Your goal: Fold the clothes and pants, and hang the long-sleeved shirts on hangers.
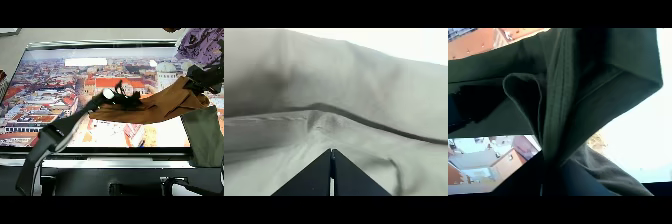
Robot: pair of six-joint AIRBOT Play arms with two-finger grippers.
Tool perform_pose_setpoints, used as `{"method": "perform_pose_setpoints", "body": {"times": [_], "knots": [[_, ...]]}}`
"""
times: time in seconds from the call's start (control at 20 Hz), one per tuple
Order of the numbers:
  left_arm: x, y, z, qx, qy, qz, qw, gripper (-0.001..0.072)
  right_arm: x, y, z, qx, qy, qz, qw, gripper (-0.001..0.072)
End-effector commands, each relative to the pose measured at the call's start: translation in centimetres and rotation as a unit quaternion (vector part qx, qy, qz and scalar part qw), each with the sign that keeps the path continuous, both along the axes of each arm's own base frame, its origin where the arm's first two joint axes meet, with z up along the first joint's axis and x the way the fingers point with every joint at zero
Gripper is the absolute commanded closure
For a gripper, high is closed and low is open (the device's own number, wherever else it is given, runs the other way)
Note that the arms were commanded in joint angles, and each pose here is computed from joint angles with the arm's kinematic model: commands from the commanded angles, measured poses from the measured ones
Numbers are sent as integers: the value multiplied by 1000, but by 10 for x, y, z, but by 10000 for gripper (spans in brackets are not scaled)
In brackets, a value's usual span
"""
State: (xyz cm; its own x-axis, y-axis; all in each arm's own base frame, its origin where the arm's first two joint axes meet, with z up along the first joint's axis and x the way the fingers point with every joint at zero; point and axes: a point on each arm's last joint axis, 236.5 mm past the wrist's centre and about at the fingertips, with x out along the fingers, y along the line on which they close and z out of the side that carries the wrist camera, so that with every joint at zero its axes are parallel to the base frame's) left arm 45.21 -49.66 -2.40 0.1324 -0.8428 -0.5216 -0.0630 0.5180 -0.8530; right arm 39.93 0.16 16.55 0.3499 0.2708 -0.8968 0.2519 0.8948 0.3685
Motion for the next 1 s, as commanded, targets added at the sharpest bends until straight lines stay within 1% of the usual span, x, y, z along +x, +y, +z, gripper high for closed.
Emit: {"method": "perform_pose_setpoints", "body": {"times": [0.0,0.1,0.15,0.2,0.3,0.45,0.6,0.8,0.95], "knots": [[25,105,31,126,-34,-9,991,694,9,34,9,37,-17,4,999,689],[39,186,58,213,-63,4,975,693,19,71,13,47,-35,15,998,689],[42,223,73,247,-68,14,967,693,24,93,12,51,-42,25,998,689],[44,261,89,275,-72,28,958,692,27,115,9,55,-43,34,997,689],[43,320,122,304,-82,55,948,692,29,161,-7,60,-33,60,996,689],[40,384,162,312,-95,104,939,691,28,231,-46,66,-6,99,993,689],[37,429,185,314,-97,150,932,691,29,283,-92,71,21,115,991,689],[35,465,190,319,-85,181,926,691,36,322,-132,103,42,109,988,689],[35,474,189,324,-87,181,925,690,46,331,-145,121,42,93,987,689]]}}
